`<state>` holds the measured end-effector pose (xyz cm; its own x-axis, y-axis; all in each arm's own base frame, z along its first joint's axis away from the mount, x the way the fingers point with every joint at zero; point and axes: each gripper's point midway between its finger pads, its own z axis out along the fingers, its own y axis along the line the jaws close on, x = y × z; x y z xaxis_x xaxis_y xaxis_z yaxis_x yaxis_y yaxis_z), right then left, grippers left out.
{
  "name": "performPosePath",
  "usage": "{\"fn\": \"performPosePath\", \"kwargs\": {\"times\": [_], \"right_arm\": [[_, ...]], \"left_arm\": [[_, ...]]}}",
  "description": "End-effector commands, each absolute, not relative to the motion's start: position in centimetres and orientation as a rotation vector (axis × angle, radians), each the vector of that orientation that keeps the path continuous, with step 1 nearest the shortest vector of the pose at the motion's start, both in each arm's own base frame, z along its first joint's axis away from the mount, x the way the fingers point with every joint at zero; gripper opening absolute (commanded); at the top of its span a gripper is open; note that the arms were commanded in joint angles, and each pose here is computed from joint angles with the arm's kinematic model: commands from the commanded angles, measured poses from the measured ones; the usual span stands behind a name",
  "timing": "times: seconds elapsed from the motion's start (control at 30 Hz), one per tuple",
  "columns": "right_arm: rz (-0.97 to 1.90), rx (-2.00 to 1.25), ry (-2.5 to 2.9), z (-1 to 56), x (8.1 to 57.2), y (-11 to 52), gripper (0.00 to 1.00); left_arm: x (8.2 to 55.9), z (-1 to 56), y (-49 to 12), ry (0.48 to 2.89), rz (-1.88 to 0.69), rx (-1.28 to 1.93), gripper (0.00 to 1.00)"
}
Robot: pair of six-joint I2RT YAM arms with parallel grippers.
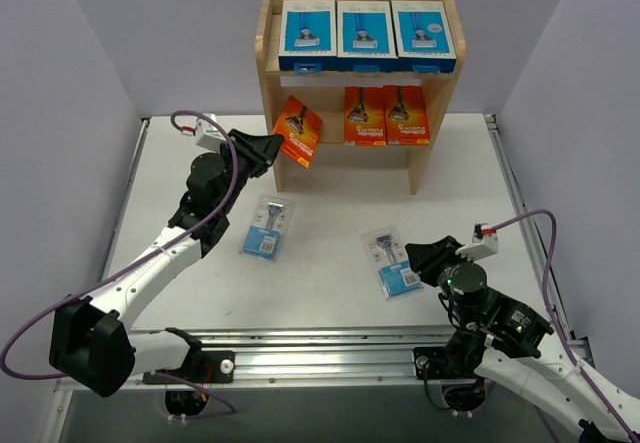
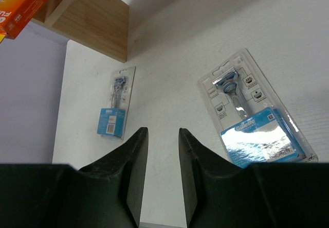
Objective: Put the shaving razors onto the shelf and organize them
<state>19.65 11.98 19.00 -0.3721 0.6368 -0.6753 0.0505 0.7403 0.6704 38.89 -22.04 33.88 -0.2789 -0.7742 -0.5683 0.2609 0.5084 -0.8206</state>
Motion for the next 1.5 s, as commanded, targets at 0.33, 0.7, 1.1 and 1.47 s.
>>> {"fn": "performPosePath", "kwargs": {"times": [0.33,0.7,1.1,1.47], "right_arm": [[0.675,0.538,1.858,19.1,19.8,11.7,0.26],[0.689,0.521,1.862,19.0,19.5,11.8,0.25],[1.350,0.382,1.479,31.1,20.1,20.6,0.67],[1.658,0.417,1.333,35.6,23.2,26.8,0.81]], "left_arm": [[35.7,41.7,-20.7,1.211,-1.141,-0.496,0.02],[35.5,42.9,-21.8,1.158,-1.171,-0.495,0.02],[31.7,44.6,-20.6,1.108,-1.260,-0.501,0.02],[27.0,45.4,-17.9,1.053,-1.345,-0.506,0.02]]}}
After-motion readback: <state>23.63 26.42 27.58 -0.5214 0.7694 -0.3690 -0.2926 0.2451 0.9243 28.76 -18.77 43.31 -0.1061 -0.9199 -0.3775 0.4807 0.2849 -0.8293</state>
